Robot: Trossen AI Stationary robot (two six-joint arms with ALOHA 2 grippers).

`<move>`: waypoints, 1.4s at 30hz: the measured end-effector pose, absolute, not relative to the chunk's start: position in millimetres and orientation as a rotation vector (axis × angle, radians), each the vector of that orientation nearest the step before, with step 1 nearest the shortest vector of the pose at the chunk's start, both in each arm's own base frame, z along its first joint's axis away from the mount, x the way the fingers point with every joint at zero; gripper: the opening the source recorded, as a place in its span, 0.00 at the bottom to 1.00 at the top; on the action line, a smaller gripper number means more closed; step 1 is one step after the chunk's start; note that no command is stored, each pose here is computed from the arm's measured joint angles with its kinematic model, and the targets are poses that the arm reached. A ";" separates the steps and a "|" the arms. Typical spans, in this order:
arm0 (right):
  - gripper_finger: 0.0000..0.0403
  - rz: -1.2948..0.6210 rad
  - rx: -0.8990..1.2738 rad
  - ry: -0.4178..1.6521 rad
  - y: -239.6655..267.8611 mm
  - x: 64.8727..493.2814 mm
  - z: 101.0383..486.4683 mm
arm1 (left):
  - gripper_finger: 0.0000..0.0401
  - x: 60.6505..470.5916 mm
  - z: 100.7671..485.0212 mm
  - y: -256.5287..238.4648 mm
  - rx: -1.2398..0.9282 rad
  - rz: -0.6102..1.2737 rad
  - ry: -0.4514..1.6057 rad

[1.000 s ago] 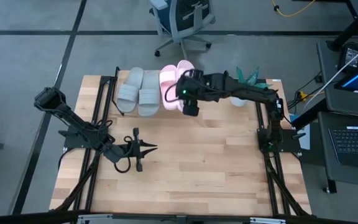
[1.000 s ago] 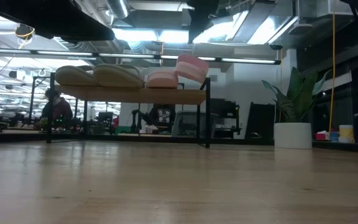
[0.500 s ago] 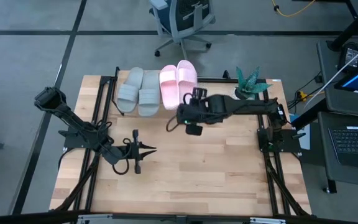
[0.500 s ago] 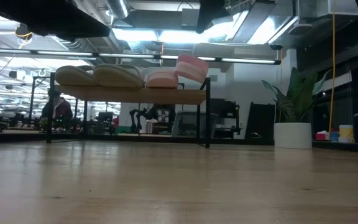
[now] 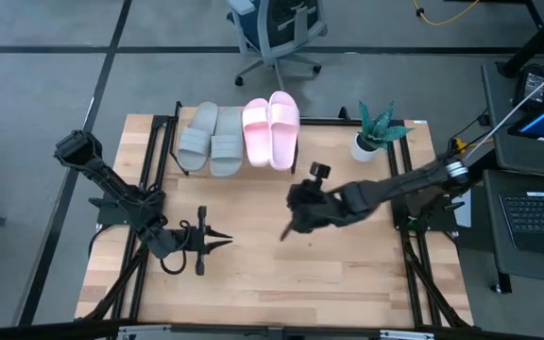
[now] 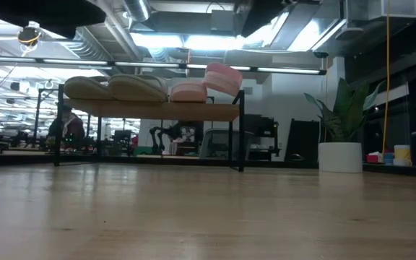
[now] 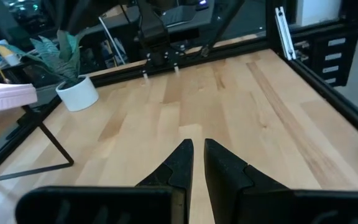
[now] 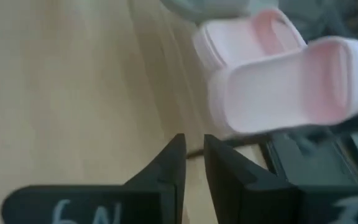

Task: Pick and place slides into the shelf
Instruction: Return to Home Position

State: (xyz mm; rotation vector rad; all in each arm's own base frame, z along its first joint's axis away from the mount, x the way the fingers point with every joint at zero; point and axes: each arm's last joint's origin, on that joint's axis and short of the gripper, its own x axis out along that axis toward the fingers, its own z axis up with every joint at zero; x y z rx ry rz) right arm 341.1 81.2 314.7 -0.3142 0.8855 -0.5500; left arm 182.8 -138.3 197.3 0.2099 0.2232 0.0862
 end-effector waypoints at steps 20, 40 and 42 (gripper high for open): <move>0.15 -0.103 -0.282 0.350 62.3 263.5 269.1 | 0.08 180.5 227.3 -133.7 0.104 0.120 0.044; 0.15 0.087 -0.257 0.234 40.5 214.5 251.0 | 0.08 156.9 276.4 -53.2 0.084 0.275 -0.006; 0.15 0.159 -0.236 0.189 37.3 210.7 256.3 | 0.08 153.0 278.0 -48.6 0.070 0.289 0.010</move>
